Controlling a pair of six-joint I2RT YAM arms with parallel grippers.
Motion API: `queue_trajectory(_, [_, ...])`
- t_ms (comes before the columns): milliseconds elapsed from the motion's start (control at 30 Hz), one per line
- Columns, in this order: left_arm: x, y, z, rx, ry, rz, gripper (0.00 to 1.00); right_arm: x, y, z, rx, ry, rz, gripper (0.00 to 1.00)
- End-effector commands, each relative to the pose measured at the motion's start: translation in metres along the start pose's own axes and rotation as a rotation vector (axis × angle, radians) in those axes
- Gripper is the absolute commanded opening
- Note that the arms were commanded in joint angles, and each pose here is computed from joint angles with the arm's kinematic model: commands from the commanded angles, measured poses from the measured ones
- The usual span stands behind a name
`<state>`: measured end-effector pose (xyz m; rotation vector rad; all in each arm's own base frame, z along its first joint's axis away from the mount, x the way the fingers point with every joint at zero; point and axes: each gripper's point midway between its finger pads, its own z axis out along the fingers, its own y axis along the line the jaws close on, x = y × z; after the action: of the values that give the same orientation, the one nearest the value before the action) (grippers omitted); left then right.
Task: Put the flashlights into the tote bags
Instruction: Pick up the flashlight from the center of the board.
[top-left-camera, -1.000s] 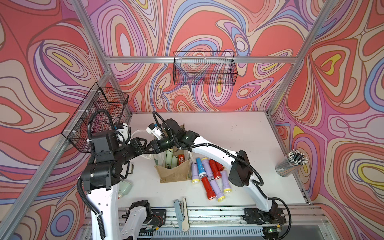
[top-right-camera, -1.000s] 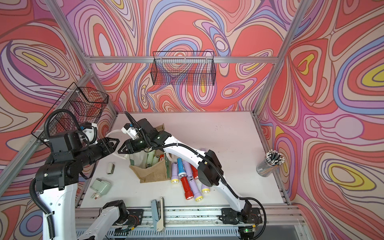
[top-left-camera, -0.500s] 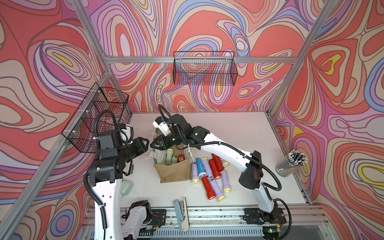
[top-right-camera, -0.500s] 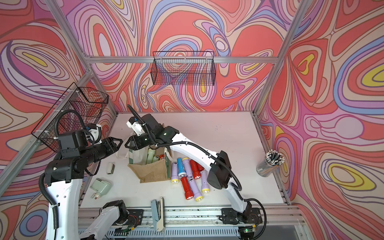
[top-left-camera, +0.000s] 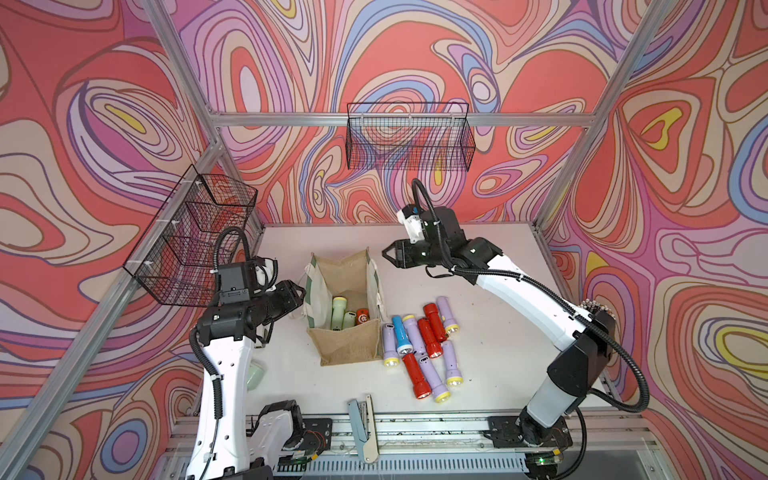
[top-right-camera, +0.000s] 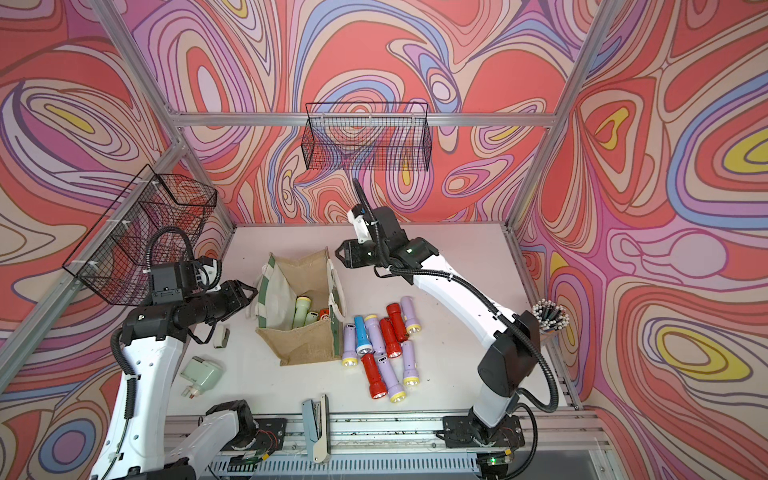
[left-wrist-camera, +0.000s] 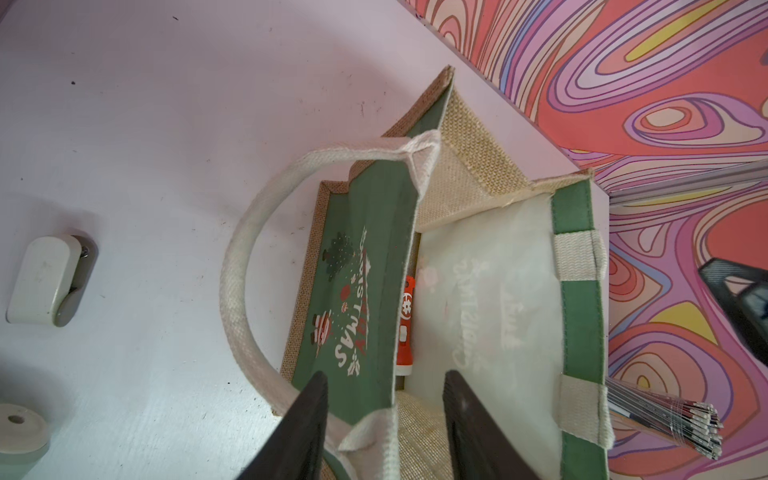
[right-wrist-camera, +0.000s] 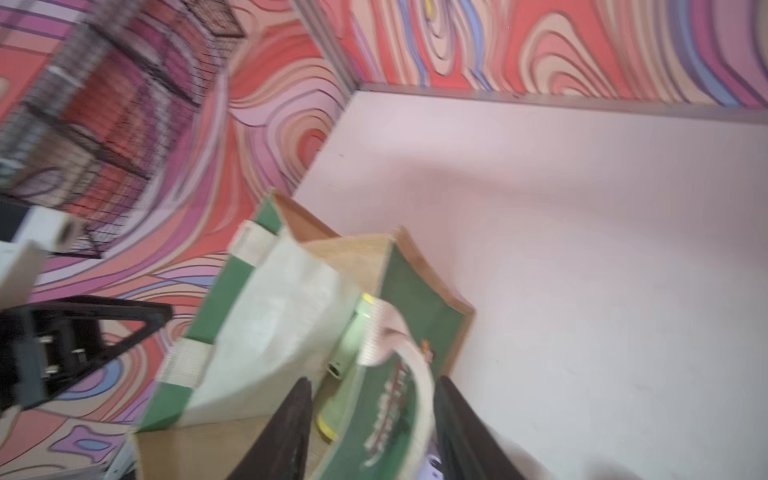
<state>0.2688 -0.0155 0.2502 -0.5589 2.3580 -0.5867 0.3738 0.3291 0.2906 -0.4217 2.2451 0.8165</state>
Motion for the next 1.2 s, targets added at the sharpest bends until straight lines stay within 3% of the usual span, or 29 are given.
queue_trajectory(0, [-0.004,0.003,0.011,0.008,-0.006,0.000,0.48,0.017,-0.040,-0.018,0.124,0.026,0.041,0.51])
queue_trajectory(133, [-0.003,0.004,0.026,0.018,0.031,0.004,0.44,0.046,-0.087,-0.031,0.268,0.088,0.080,0.53])
queue_trajectory(400, [-0.003,-0.014,0.049,0.082,0.084,0.042,0.42,0.087,-0.149,-0.046,0.419,0.184,0.150,0.59])
queue_trajectory(633, [-0.006,-0.014,0.067,0.067,0.095,0.036,0.31,0.115,-0.196,-0.047,0.548,0.256,0.183,0.65])
queue_trajectory(933, [-0.008,-0.030,0.077,0.155,0.117,0.025,0.09,0.161,-0.219,-0.025,0.590,0.411,0.204,0.66])
queue_trajectory(1167, [-0.008,-0.033,0.080,0.183,0.113,0.017,0.00,0.188,-0.225,-0.009,0.572,0.486,0.241,0.65])
